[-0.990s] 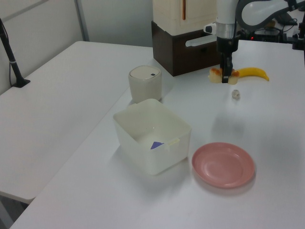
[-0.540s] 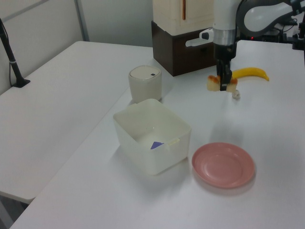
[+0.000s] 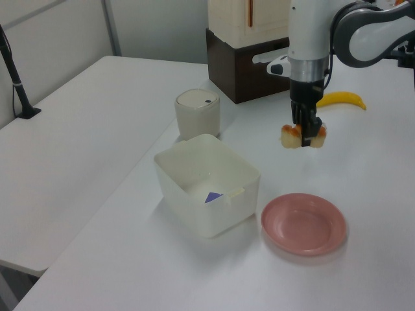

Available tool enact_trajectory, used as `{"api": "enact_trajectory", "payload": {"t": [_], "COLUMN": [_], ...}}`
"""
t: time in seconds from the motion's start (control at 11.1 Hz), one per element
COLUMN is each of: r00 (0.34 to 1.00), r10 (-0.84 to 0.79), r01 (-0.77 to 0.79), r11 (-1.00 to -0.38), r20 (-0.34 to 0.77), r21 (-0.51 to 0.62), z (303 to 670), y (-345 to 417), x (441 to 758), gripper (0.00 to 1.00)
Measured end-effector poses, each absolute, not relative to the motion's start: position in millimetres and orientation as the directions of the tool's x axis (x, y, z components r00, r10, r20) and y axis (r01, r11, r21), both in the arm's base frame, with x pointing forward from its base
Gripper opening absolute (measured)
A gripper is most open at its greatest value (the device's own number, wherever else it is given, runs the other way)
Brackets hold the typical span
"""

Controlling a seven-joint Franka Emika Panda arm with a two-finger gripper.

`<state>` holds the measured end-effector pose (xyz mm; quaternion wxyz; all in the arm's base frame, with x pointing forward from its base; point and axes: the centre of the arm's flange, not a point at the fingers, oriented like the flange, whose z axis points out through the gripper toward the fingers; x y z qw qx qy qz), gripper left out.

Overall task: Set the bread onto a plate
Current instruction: 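Carry the bread roll over the pink plate and lower it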

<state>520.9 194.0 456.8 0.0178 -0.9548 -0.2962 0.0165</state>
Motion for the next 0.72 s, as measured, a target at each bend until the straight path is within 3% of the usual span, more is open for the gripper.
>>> {"api": "enact_trajectory", "payload": {"t": [0.72], "r00": [0.737], "r10": [0.674], "r01": [0.673], "r11": [-0.738], "r20": [-0.043], "r21": [-0.049], "z": [460.9], "y": [293.0], "x": [477.0], "gripper": [0.15]}}
